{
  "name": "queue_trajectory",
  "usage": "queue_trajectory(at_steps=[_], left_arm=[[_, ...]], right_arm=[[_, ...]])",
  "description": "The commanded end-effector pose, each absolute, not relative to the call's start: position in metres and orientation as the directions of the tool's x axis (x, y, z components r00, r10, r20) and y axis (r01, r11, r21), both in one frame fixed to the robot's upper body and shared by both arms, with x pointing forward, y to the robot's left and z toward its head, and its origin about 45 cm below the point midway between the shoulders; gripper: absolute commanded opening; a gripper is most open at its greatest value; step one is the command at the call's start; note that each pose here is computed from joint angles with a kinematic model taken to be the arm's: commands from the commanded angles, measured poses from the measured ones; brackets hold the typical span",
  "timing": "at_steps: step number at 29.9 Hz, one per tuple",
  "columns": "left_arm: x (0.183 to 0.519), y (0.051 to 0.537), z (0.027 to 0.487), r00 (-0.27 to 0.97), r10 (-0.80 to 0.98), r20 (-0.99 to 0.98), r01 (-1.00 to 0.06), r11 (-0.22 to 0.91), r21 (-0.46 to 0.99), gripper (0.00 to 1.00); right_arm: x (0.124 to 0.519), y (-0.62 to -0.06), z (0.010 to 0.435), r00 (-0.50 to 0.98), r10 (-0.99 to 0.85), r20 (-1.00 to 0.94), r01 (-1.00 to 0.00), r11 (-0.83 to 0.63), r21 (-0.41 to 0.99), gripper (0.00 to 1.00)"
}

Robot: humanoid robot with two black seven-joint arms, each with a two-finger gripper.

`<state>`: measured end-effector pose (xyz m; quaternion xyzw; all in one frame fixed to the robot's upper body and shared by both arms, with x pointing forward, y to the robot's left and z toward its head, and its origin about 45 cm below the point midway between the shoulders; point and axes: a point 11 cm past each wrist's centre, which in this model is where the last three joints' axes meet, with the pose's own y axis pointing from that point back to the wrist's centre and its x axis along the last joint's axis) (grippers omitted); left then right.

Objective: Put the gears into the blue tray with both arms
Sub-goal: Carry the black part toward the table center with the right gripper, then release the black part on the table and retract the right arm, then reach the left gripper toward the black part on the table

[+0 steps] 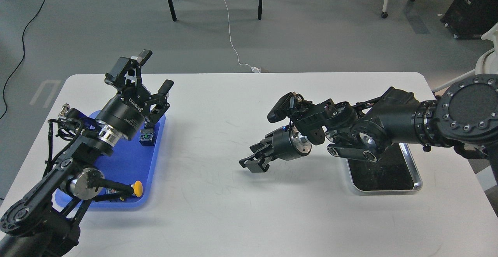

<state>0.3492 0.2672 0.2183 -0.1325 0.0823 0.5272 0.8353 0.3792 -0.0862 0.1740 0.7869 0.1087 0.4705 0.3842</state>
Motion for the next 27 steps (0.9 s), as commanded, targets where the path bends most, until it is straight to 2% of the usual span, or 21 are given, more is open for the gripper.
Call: queue_trajectory(at_steps=[1,4,7,10,14,17,22,24,27], left_arm=[[0.349,0.269,0.218,0.435,0.861,-0.264,-0.900,0.417,-0.125,0.98],[0.348,0.272,0.219,0.448,0.859,-0.247,-0.894,0.432,-0.121,0.98],[0.345,0.271,0.221,0.491,0.842,-0.225,-0.871,0.474,-0.125,0.98],[0.344,0.266,0.222,0.519,0.844,-0.136,-0.855,0.507,-0.113,0.98],[0.337,0.251,0.229,0.577,0.817,-0.023,-0.809,0.567,-0.154,0.98],[0.327,0.230,0.231,0.652,0.752,0.097,-0.732,0.658,-0.176,0.98],[0.313,0.180,0.224,0.782,0.408,0.470,-0.469,0.883,0.014,0.98],[0.311,0.162,0.223,0.772,0.263,0.579,-0.378,0.922,0.085,0.98],[0.312,0.140,0.218,0.677,-0.005,0.736,-0.266,0.931,0.251,0.98]], right_arm=[[0.403,-0.112,0.203,0.561,0.423,0.712,-0.289,-0.705,0.647,0.97],[0.420,-0.137,0.225,0.614,0.231,0.755,-0.395,-0.738,0.547,0.97],[0.425,-0.168,0.227,0.694,-0.117,0.710,-0.527,-0.754,0.392,0.97],[0.433,-0.201,0.236,0.665,-0.466,0.583,-0.678,-0.705,0.210,0.97],[0.430,-0.241,0.234,0.545,-0.779,0.310,-0.826,-0.562,0.038,0.97],[0.418,-0.272,0.222,0.445,-0.894,0.054,-0.895,-0.446,-0.004,0.98],[0.399,-0.326,0.209,0.260,-0.933,-0.248,-0.964,-0.266,-0.009,0.99],[0.390,-0.346,0.204,0.219,-0.930,-0.296,-0.974,-0.227,-0.007,0.99],[0.374,-0.364,0.194,0.200,-0.922,-0.330,-0.977,-0.214,0.005,0.99]])
